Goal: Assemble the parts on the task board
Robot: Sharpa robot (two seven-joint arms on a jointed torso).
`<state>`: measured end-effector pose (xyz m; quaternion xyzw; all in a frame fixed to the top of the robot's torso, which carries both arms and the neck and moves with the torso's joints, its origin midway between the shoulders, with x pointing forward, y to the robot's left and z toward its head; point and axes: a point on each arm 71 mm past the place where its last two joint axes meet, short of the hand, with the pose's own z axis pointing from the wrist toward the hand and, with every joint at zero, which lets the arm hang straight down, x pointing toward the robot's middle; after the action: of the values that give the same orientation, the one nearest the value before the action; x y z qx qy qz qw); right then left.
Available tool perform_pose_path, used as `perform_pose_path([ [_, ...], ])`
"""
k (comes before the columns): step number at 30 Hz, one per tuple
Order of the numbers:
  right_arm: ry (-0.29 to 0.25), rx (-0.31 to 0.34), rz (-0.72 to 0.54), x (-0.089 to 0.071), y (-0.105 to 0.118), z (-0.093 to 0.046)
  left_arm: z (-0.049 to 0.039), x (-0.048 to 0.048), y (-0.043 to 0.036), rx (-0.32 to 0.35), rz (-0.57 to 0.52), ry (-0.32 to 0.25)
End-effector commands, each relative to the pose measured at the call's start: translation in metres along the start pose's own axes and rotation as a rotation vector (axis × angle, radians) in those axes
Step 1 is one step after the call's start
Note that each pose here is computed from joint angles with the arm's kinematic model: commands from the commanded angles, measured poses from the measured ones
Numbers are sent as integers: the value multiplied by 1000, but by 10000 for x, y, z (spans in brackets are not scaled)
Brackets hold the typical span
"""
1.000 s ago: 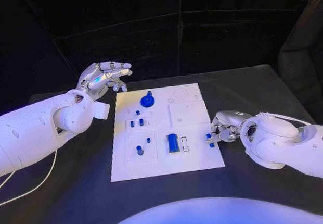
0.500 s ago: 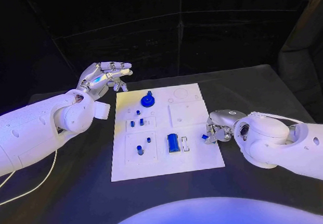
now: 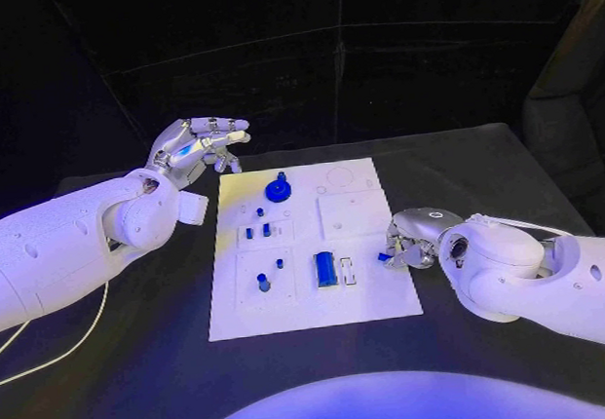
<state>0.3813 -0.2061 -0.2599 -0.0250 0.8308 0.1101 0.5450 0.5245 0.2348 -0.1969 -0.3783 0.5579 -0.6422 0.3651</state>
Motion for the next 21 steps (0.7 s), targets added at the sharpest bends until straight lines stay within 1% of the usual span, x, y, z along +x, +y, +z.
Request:
perform_pose_path([
  [1, -60, 3, 134, -35, 15, -41, 6, 13, -11, 5, -8, 12],
  [3, -67, -2, 182, -46, 32, -63, 7, 14, -11, 4, -8, 12],
  [6, -56, -7, 251, -45, 65, -91, 8, 14, -10, 4, -8, 12],
  [11, -43, -15, 321, -39, 120, -103, 9, 19, -10, 5, -11, 17],
  [15, -2, -4, 380, -8, 146, -95, 10, 29, -9, 4, -15, 26],
  [19, 30, -4, 408, 19, 189, -76, 10, 31, -9, 4, -17, 29],
  [21, 59, -2, 415, 45, 216, -55, 11, 33, -9, 4, -17, 30],
])
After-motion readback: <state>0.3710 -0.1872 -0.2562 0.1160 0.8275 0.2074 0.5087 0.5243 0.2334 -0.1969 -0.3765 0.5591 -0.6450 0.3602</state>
